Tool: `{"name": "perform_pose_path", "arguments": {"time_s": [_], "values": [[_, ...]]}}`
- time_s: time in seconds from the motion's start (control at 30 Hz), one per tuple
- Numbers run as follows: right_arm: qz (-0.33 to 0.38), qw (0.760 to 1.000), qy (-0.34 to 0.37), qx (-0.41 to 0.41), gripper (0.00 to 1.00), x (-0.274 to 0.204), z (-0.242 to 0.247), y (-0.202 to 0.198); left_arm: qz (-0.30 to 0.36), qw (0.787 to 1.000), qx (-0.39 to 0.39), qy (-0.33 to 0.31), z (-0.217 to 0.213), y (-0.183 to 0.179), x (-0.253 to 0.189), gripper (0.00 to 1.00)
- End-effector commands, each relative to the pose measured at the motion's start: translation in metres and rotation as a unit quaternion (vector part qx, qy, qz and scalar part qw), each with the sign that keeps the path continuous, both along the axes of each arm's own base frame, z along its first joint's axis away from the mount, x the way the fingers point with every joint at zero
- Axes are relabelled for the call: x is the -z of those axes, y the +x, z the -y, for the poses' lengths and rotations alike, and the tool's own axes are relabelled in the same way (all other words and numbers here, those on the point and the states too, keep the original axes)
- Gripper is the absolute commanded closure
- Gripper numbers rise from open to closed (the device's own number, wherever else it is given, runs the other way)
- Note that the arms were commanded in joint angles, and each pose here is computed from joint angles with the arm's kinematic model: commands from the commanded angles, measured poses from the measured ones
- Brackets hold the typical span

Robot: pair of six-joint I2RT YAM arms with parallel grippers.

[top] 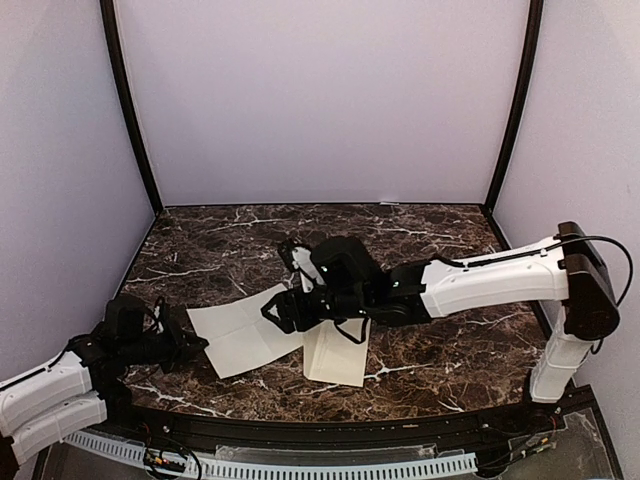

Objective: Place the letter into the envelope and seal it
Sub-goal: Pick up the letter from the center of the board.

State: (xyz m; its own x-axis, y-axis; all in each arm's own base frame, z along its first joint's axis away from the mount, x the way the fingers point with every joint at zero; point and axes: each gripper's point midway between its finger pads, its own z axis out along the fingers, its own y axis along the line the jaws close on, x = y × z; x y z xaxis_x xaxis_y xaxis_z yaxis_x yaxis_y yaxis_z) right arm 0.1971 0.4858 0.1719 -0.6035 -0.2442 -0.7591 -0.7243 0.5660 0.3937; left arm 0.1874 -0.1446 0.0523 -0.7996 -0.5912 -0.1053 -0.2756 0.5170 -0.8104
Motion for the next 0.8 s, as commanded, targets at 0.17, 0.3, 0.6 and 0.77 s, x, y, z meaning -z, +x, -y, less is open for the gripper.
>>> {"name": "perform_pose_path", "arguments": {"time_s": [0.17, 0.3, 0.6, 0.77], "values": [[0.072, 0.996, 0.059, -0.019, 0.23, -0.078, 0.035, -0.021, 0.187, 0.968, 0.164, 0.043, 0.037, 0.030, -0.137, 1.00], [0.102, 0.992, 0.077, -0.018, 0.19, -0.107, 0.053, -0.032, 0.234, 0.949, 0.212, 0.003, 0.059, 0.037, -0.205, 1.00], [0.144, 0.986, 0.081, -0.004, 0.17, -0.136, 0.077, -0.047, 0.283, 0.940, 0.182, -0.051, 0.070, 0.056, -0.298, 1.00], [0.204, 0.975, 0.083, 0.000, 0.16, -0.146, 0.076, -0.063, 0.273, 0.947, 0.117, -0.122, 0.069, 0.064, -0.324, 1.00]]}}
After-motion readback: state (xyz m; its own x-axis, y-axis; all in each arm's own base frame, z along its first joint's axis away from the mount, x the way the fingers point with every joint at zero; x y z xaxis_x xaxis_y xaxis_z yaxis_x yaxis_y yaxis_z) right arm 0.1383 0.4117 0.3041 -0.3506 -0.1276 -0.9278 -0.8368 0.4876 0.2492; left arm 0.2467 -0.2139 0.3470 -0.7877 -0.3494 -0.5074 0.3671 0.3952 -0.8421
